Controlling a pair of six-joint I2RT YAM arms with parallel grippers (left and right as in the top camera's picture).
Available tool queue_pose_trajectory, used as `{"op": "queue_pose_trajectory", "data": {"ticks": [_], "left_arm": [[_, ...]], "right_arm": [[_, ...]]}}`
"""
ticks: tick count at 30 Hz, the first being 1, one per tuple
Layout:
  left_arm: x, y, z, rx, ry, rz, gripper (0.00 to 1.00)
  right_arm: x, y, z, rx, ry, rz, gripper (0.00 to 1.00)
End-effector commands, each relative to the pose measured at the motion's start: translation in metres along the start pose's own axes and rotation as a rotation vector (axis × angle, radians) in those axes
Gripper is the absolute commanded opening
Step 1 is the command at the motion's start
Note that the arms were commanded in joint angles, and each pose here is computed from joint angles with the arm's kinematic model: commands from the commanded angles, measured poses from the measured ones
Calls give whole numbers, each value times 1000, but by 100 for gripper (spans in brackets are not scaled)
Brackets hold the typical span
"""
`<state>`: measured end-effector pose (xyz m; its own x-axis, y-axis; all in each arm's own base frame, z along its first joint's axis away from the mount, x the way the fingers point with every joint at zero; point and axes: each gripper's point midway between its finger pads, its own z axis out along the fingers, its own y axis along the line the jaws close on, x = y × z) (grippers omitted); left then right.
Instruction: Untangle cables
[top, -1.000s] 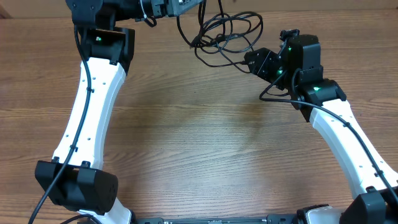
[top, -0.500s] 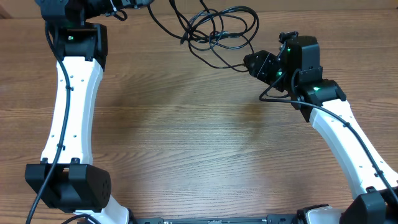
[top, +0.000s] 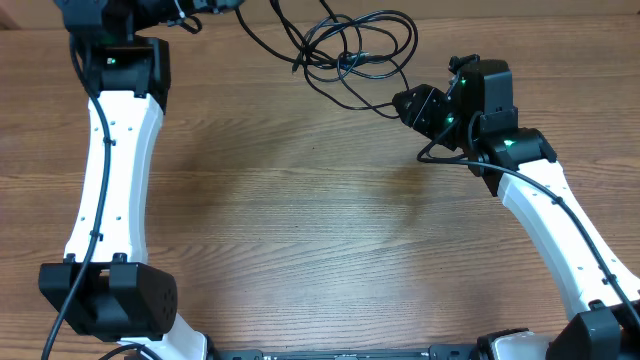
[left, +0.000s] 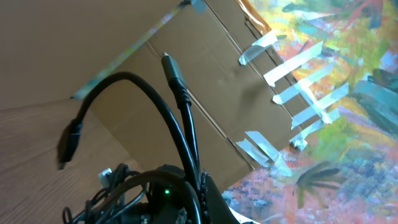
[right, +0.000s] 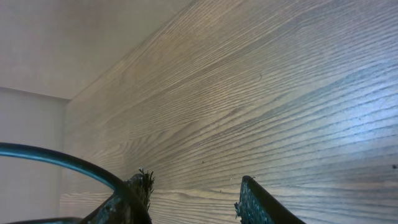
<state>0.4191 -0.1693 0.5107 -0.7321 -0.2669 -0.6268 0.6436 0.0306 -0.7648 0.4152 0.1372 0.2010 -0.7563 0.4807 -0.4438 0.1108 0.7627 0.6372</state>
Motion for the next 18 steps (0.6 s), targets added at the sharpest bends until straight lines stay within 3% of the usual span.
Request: {"op": "queue_pose_trajectory", "data": {"ticks": [1, 18], "left_arm": [[-20, -16, -20, -23, -85, 62, 4], [-30, -12, -34, -50, -128, 88, 4]], "right_arm": [[-5, -11, 1, 47, -19, 30, 45], [5, -4, 1, 5, 32, 57, 46]]}}
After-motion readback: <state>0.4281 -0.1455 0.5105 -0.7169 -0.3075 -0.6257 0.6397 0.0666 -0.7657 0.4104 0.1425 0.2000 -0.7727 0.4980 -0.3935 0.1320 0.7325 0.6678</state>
